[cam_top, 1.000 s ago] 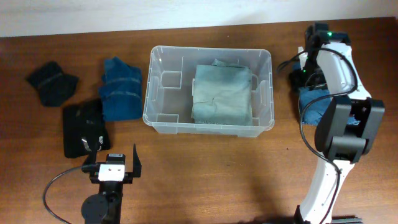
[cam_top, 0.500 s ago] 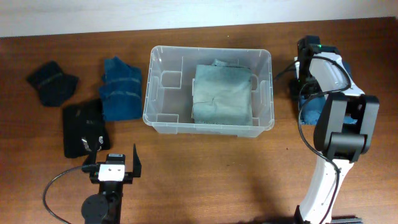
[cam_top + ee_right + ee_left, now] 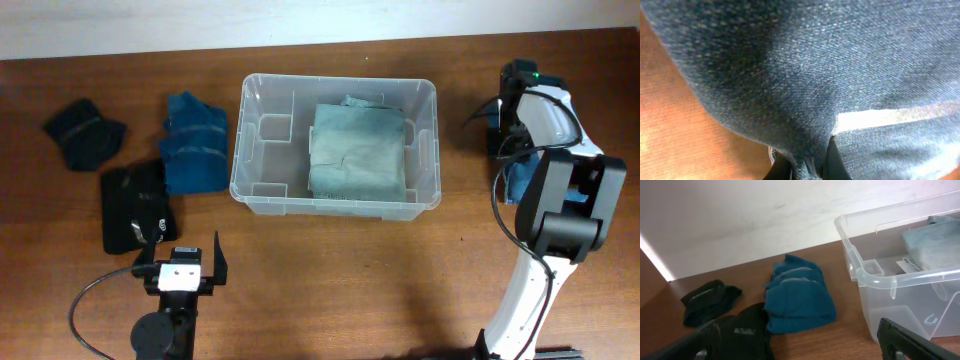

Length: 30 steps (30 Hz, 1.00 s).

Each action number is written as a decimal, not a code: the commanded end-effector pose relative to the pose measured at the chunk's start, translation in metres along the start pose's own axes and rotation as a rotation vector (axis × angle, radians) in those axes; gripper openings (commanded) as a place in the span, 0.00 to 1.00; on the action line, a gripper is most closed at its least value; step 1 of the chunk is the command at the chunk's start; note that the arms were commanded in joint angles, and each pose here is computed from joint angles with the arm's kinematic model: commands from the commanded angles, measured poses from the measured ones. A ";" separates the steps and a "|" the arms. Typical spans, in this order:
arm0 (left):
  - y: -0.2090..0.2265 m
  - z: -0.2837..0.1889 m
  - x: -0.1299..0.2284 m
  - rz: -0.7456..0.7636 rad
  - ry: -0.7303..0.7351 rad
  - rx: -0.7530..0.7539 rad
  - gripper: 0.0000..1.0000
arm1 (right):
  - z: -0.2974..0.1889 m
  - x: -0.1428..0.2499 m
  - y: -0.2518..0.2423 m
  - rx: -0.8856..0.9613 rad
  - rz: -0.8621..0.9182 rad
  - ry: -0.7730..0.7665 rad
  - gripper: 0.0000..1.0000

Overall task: Pack container
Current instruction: 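Move right gripper back and grasp the dark-blue jeans, then carry dark-blue jeans with right gripper onto the light jeans in bin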

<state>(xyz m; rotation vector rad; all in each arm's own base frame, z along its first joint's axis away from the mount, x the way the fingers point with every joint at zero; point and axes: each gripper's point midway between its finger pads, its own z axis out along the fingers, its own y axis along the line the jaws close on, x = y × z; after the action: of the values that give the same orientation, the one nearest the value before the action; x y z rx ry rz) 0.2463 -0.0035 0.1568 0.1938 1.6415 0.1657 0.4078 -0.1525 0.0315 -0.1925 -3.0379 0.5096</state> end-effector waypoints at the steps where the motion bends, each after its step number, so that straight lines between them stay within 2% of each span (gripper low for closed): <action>1: 0.001 0.000 0.001 0.008 0.001 -0.002 0.99 | -0.042 -0.016 -0.012 -0.058 0.071 -0.082 0.04; 5: 0.001 0.000 0.001 0.008 0.001 -0.002 0.99 | -0.111 -0.028 -0.021 -0.148 0.134 -0.179 0.04; 11: 0.001 0.000 0.001 0.008 0.001 -0.002 0.99 | -0.217 -0.025 -0.024 -0.311 0.150 -0.352 0.04; 17: 0.001 0.000 0.001 0.008 0.001 -0.002 1.00 | -0.306 -0.013 0.005 -0.489 0.093 -0.557 0.04; 19: 0.001 0.000 0.001 0.008 0.001 -0.002 0.99 | -0.345 -0.002 0.020 -0.529 0.123 -0.636 0.04; 24: 0.001 0.000 0.001 0.008 0.001 -0.002 0.99 | -0.386 0.020 0.049 -0.600 0.188 -0.676 0.04; 30: 0.001 0.000 0.001 0.008 0.001 -0.002 0.99 | -0.403 0.034 0.082 -0.572 0.266 -0.676 0.04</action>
<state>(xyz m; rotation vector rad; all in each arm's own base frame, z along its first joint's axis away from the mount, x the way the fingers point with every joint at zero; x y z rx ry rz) 0.2463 -0.0035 0.1572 0.1936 1.6400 0.1658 0.4335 0.0477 0.3509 -0.3531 -3.6908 -0.3984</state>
